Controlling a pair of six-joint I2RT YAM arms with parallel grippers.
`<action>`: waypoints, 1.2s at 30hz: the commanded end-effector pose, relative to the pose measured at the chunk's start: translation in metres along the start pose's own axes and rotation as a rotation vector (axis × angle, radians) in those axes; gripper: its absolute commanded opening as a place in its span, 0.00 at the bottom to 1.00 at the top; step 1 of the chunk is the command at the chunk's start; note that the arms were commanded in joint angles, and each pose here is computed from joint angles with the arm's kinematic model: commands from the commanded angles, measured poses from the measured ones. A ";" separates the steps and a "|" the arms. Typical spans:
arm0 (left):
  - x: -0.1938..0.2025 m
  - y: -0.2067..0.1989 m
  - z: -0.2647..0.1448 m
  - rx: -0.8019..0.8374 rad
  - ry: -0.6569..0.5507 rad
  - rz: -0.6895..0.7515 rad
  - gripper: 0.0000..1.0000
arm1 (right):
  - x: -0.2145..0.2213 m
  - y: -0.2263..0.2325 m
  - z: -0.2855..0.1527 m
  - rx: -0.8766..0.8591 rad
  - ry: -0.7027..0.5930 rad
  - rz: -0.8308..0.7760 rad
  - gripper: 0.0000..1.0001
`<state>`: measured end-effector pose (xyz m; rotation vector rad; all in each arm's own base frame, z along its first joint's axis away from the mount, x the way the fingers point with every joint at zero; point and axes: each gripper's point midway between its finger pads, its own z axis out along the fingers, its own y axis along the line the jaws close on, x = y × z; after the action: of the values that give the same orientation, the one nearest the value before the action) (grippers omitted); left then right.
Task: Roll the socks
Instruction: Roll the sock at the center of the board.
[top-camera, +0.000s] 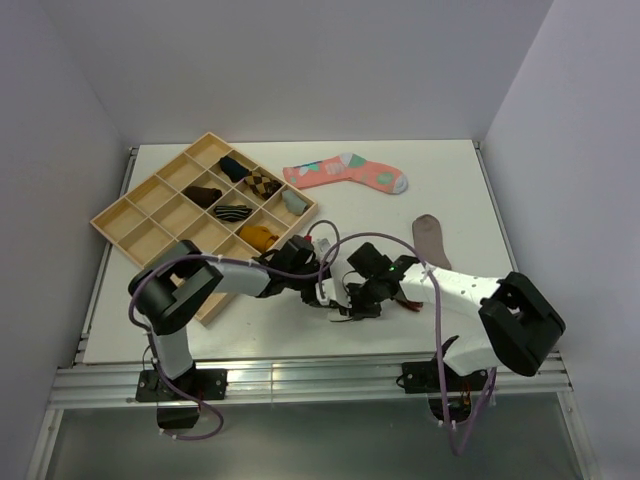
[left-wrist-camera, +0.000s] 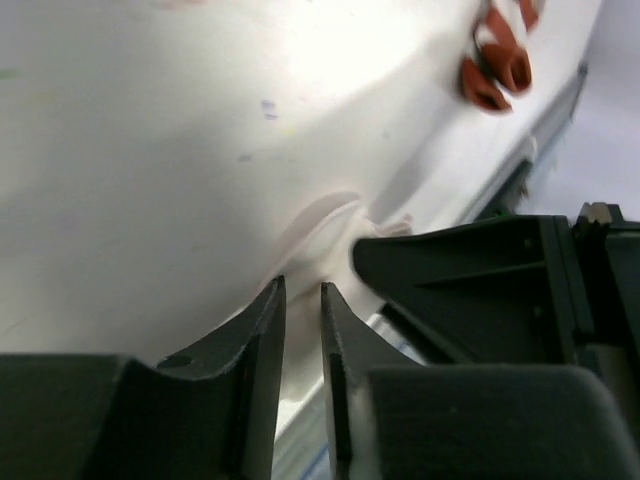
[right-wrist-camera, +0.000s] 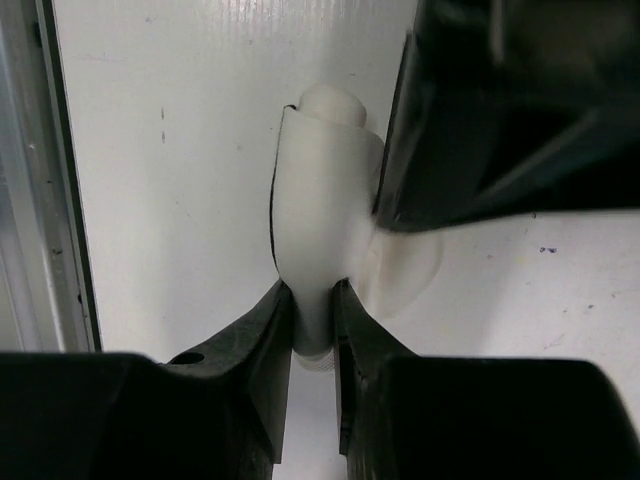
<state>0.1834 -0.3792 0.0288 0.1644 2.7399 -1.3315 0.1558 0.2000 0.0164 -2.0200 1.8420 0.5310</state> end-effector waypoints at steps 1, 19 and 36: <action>-0.035 -0.001 -0.016 -0.027 -0.239 0.016 0.26 | 0.014 0.021 0.003 -0.130 0.049 0.101 0.16; -0.014 -0.003 -0.051 -0.034 -0.523 0.177 0.43 | 0.028 -0.006 -0.004 -0.425 0.110 0.467 0.16; 0.009 -0.021 -0.029 -0.274 -0.493 0.462 0.47 | 0.043 -0.015 0.007 -0.441 0.175 0.578 0.14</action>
<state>0.1686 -0.3652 0.0634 0.3508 2.2291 -0.7869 0.1616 0.1904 0.0170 -1.6965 2.5586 1.2431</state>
